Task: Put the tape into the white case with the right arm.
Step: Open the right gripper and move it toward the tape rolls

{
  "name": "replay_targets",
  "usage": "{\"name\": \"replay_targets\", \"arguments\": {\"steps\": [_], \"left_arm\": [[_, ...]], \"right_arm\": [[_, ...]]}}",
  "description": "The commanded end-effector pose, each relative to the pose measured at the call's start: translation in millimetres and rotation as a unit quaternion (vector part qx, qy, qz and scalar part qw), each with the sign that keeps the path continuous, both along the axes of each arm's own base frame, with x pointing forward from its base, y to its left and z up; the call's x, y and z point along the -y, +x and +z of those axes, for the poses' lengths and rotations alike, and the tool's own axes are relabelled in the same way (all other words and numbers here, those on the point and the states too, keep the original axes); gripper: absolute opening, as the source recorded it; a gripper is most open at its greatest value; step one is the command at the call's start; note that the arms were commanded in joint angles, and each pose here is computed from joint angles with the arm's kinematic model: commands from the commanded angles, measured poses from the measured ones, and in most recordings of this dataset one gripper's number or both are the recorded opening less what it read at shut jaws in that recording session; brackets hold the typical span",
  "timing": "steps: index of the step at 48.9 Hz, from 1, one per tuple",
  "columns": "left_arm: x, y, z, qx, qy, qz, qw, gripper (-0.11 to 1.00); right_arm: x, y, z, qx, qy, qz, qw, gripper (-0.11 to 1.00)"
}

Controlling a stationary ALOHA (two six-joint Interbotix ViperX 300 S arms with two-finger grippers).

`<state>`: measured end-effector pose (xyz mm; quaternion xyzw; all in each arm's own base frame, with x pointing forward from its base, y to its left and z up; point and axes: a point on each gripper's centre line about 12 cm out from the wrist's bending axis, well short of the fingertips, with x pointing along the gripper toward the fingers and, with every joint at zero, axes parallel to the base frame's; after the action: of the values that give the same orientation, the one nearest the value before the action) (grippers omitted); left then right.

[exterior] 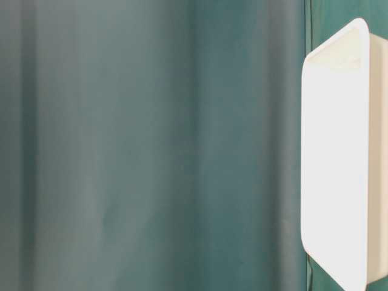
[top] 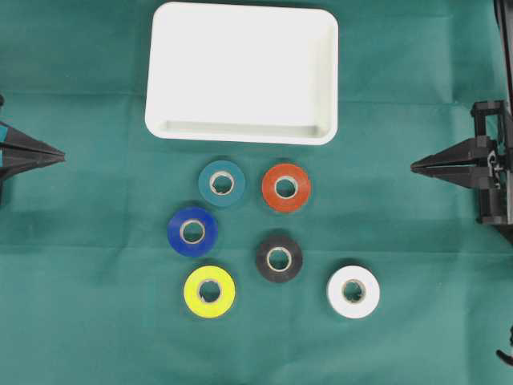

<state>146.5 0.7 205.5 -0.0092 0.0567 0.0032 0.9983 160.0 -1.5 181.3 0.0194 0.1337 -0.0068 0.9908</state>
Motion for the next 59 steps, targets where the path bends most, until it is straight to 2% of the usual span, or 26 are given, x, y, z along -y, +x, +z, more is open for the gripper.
{"name": "replay_targets", "arguments": {"steps": [1,5,9,12,18,20,30,41,54,59], "left_arm": [[-0.3,1.5,4.7,0.005,-0.001,0.001,1.0000,0.00],[-0.2,1.5,4.7,0.005,-0.001,0.001,1.0000,0.00],[-0.2,1.2,3.4,0.004,-0.001,0.001,1.0000,0.00],[-0.3,1.1,2.8,0.003,-0.002,0.001,1.0000,0.00],[-0.3,1.0,2.2,0.002,-0.003,0.001,1.0000,0.00],[-0.3,1.1,2.8,0.003,-0.003,0.001,1.0000,0.00],[-0.2,1.5,4.7,0.005,-0.002,0.001,1.0000,0.00],[-0.3,1.4,3.2,0.003,-0.004,0.001,1.0000,0.00],[-0.3,1.6,4.5,0.005,-0.004,0.001,1.0000,0.00],[-0.3,1.8,6.1,0.008,-0.004,0.001,1.0000,0.00]], "right_arm": [[0.1,2.4,2.7,0.001,-0.006,0.002,1.0000,-0.09],[-0.6,1.3,0.8,0.000,-0.018,0.007,0.9998,-0.04],[-0.8,0.2,-2.2,-0.004,-0.032,0.013,0.9994,0.07],[-1.2,-0.3,-3.9,-0.007,-0.044,0.018,0.9989,0.20],[-1.7,-0.6,-4.4,-0.010,-0.056,0.023,0.9981,0.56],[-2.0,-0.6,-4.4,-0.010,-0.056,0.025,0.9981,0.62],[-4.5,-0.4,-4.9,-0.011,-0.057,0.033,0.9978,0.61],[-21.8,-1.9,-8.3,-0.016,-0.057,0.087,0.9944,0.61],[-22.6,-1.6,-9.0,-0.017,-0.057,0.090,0.9942,0.61],[-22.6,0.3,-7.7,-0.018,-0.058,0.090,0.9941,0.57]]}}
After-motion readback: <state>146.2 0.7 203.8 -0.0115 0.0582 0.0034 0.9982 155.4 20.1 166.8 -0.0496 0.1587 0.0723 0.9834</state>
